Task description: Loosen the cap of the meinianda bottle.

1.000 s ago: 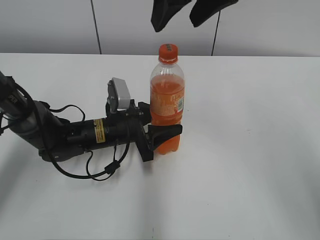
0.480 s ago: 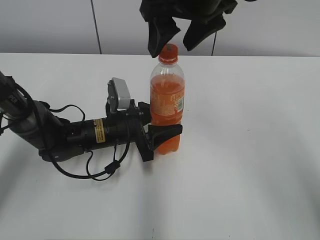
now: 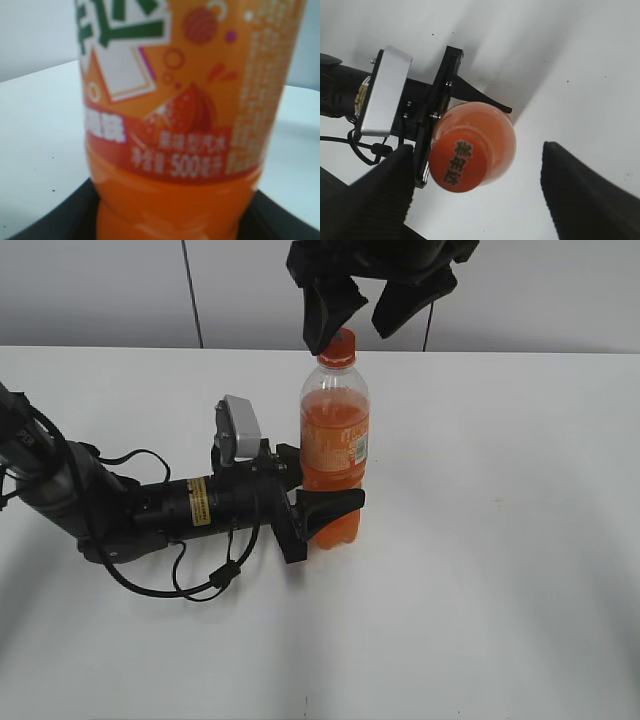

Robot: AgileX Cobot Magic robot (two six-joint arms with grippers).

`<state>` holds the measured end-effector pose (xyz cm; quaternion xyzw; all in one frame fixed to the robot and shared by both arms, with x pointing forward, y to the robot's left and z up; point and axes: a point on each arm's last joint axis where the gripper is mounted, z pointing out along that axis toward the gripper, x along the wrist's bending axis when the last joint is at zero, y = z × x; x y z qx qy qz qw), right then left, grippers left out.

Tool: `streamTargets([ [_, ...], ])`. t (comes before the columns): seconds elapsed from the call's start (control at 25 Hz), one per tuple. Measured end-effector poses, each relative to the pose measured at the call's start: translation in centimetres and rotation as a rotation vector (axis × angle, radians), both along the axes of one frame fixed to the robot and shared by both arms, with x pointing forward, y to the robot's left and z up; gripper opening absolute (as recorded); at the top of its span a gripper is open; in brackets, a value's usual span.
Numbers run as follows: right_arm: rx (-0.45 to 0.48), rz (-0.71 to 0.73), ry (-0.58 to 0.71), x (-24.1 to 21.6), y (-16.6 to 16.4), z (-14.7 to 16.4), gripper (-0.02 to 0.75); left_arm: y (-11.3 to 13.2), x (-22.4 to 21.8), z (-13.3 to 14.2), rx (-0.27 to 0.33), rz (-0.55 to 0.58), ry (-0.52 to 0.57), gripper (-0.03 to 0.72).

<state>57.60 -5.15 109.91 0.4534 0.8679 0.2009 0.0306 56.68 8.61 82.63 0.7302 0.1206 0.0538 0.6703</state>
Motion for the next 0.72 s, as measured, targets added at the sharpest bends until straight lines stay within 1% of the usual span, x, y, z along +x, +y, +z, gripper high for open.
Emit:
streamTargets([
  [0.48,-0.002,0.001,0.001,0.0,0.0,-0.1,0.585,0.0,0.0,0.0,0.000,0.000,0.000,0.395],
  [0.72,-0.016,0.003,0.020,0.4,0.3,-1.1,0.585,0.0,0.0,0.0,0.000,0.000,0.000,0.395],
])
